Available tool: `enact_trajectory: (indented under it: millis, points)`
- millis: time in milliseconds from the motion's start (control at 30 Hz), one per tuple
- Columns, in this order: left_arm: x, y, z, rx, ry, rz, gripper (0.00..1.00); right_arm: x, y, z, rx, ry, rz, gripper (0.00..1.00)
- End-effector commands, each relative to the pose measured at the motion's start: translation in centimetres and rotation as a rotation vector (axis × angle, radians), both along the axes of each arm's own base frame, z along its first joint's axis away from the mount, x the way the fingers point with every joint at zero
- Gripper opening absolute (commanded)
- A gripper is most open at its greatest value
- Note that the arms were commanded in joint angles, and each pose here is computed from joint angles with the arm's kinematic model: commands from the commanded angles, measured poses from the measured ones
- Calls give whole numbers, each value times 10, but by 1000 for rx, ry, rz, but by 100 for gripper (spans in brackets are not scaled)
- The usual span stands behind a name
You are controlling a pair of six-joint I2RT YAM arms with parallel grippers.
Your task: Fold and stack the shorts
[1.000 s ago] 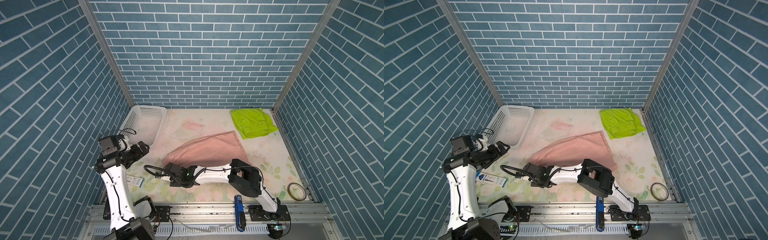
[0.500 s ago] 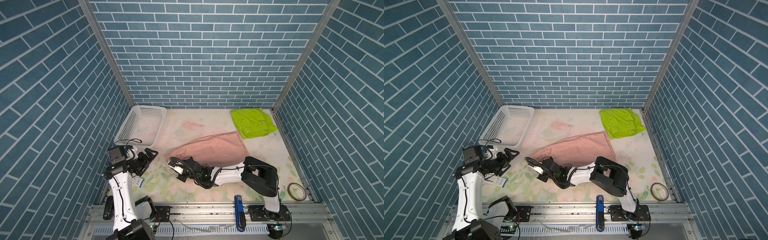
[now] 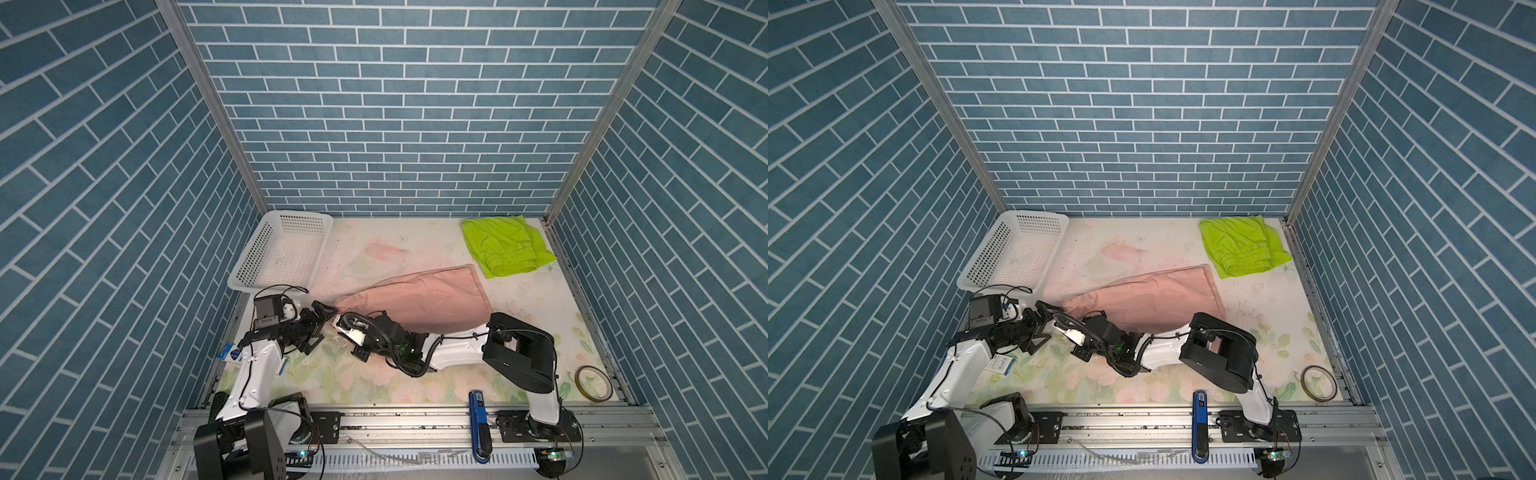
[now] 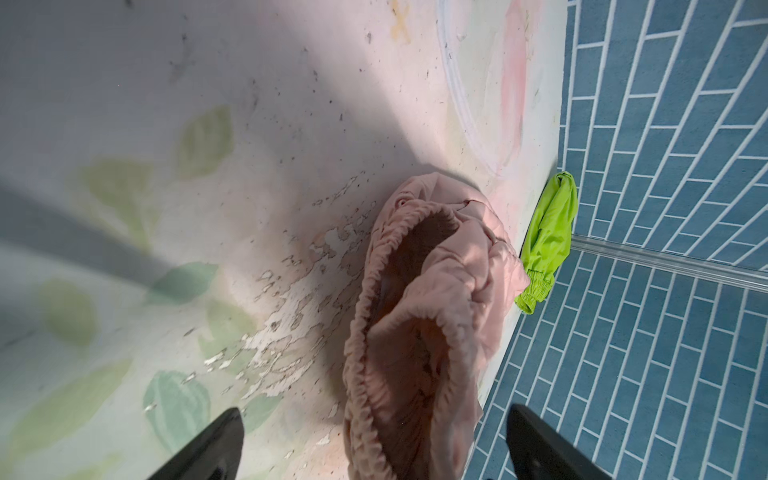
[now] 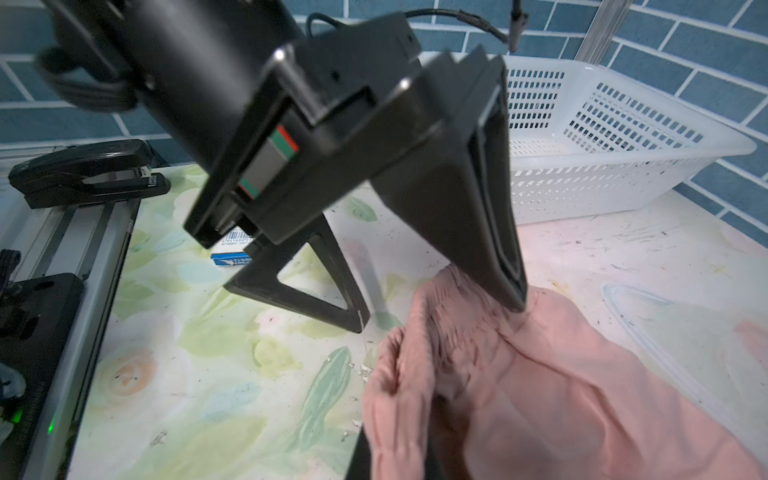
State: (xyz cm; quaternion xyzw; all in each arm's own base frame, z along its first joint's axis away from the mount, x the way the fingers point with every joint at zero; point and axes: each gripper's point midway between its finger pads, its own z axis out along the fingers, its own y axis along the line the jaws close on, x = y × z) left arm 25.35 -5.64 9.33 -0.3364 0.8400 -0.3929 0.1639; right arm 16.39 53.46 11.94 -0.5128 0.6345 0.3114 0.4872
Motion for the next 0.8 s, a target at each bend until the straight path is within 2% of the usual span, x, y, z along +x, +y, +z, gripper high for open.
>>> enact_trajectory:
  millis: [0,133,200,233,333,367,400,433,500,633,767]
  points:
    - [17,-4,1,5,-68,10,100,-1,7,19,73,-2,16,0]
    - [24,-16,-2,38,-92,-34,99,-5,9,23,81,-3,42,0]
    - [28,-20,-2,42,-105,-51,87,-7,11,25,85,-3,55,0]
    - [29,-22,-2,42,-108,-59,73,-8,12,27,87,-3,64,0]
    - [29,-22,-1,56,-95,-80,18,-15,15,30,69,-6,114,0]
    - [29,-22,2,58,-100,-90,6,-16,14,34,59,-6,117,12]
    - [28,-24,7,55,-105,-100,0,-16,11,40,52,-2,116,29]
    - [26,-25,12,55,-109,-114,0,-15,5,47,55,9,107,42]
    - [21,-26,24,73,-116,-148,0,-9,-13,61,75,52,67,56]
    - [-1,-8,41,209,-38,-165,0,5,-66,80,74,125,-12,61]
    - [-10,6,71,191,-46,-153,0,15,-126,49,-227,78,-99,64]
